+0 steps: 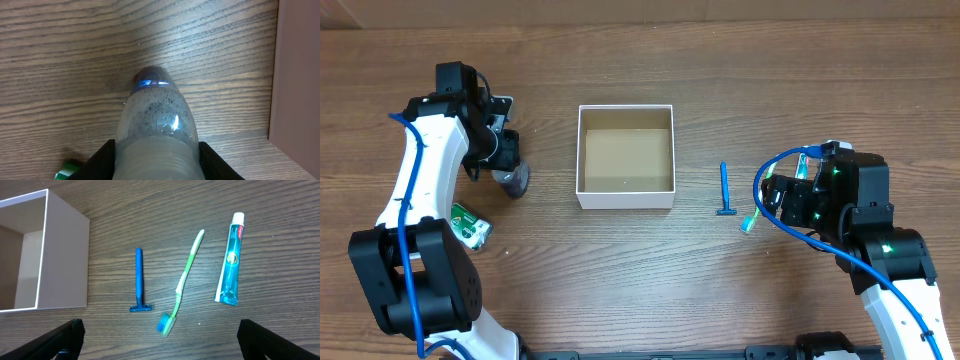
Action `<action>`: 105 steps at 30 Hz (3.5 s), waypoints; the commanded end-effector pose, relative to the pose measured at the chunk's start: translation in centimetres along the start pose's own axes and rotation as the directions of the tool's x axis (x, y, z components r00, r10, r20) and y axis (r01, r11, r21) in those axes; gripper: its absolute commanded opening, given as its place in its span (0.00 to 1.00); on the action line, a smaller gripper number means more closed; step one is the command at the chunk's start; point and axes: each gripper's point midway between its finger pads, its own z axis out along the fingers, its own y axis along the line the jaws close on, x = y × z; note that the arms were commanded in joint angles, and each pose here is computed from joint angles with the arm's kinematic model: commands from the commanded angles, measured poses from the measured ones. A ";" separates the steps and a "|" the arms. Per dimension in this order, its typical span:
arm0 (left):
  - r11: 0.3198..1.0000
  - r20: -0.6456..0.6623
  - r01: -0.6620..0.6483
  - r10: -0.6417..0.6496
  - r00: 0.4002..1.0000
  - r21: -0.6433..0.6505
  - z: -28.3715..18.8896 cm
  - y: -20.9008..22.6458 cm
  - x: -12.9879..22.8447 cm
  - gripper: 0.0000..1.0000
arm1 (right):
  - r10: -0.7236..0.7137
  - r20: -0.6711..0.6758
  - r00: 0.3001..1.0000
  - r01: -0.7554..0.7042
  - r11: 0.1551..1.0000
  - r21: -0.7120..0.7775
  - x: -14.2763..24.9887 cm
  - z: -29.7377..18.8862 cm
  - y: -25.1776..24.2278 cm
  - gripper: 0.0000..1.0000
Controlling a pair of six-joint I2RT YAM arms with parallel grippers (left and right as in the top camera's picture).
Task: Pack container
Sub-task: 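Grasp the soap pump bottle with the left gripper and lift, then carry the bottle into the box and release it, then move the left gripper down to the green soap box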
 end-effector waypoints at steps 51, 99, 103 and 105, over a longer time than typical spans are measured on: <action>0.989 0.112 0.027 -0.044 0.993 0.146 0.4 -28.0 -8.1 1.00 | 0.004 0.020 1.000 -0.004 1.000 -0.013 -0.8 -0.7 0.3 1.00; 0.537 -0.083 0.818 -0.843 0.532 -0.206 8.0 8.5 12.8 0.92 | 0.004 0.012 1.000 -0.004 1.000 -0.019 -0.6 -0.7 0.4 1.00; 0.537 -0.096 0.816 -0.843 0.529 -0.214 7.9 8.3 13.1 0.67 | 0.004 0.012 1.000 -0.004 1.000 -0.019 -0.6 -0.7 0.4 1.00; 0.536 -0.106 0.815 -0.843 0.527 -0.219 7.9 8.1 13.4 0.59 | 0.004 0.012 1.000 -0.004 1.000 -0.019 -0.6 -0.7 0.4 1.00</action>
